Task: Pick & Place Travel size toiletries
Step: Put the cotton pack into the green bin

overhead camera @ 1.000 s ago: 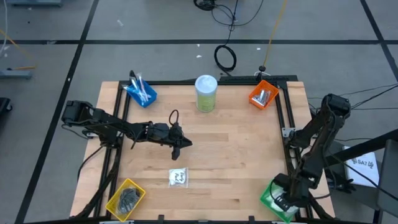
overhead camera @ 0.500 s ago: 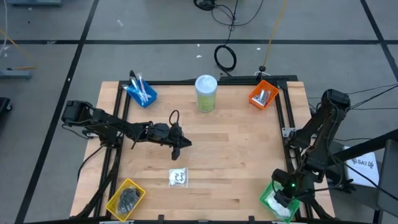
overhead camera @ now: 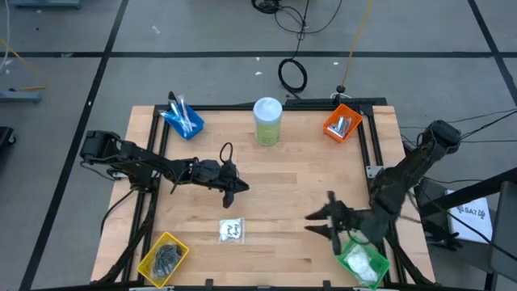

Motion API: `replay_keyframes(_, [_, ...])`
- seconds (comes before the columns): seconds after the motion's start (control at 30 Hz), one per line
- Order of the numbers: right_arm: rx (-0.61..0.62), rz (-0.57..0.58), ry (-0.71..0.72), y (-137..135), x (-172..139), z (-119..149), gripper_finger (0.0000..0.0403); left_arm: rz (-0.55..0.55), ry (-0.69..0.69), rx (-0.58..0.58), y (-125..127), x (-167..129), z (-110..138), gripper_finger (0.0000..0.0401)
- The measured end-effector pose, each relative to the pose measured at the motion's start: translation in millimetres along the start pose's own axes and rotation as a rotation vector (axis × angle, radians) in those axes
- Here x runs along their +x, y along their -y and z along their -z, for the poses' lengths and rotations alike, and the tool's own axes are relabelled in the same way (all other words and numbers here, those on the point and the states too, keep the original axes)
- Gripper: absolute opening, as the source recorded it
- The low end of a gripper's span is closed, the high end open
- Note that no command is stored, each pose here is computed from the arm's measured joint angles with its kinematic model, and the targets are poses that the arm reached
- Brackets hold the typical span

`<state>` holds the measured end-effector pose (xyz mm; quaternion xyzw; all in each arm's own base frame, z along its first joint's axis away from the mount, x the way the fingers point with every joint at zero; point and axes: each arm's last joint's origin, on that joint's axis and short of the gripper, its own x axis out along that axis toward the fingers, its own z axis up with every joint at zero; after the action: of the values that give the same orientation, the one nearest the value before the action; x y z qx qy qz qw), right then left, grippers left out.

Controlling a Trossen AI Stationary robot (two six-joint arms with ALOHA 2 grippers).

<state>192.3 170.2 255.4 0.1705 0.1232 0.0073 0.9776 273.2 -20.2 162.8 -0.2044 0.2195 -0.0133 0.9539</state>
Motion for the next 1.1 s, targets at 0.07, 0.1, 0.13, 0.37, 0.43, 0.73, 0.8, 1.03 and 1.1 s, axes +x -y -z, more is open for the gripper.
replay_keyframes(0.07, [-0.064,-0.075,0.071,4,14,-9,0.0138,0.092,-0.079,-0.026,2,0,4,0.0035])
replay_keyframes(0.1, [-0.086,-0.100,0.088,7,20,-12,0.0141,0.151,-0.133,-0.031,5,-1,8,0.0035])
replay_keyframes(0.13, [-0.108,-0.120,0.095,11,25,-14,0.0145,0.204,-0.188,-0.024,8,-1,12,0.0035])
replay_keyframes(0.37, [-0.192,-0.069,0.003,37,51,-9,0.0170,0.293,-0.437,0.048,63,-3,31,0.0035])
replay_keyframes(0.43, [-0.206,-0.050,-0.025,40,54,-5,0.0173,0.209,-0.534,0.111,90,-7,27,0.0030])
replay_keyframes(0.73, [-0.313,-0.033,-0.037,44,56,-4,0.0171,-0.096,-0.637,0.030,149,-5,3,0.0037])
replay_keyframes(0.8, [-0.310,-0.037,-0.027,43,56,-5,0.0174,-0.141,-0.656,0.000,146,1,5,0.0069])
replay_keyframes(1.03, [-0.310,-0.065,-0.061,43,56,-3,0.0187,-0.271,-0.743,0.088,126,25,28,0.0190])
replay_keyframes(1.1, [-0.297,-0.090,-0.070,42,56,-2,0.0187,-0.280,-0.772,0.126,122,32,35,0.0212])
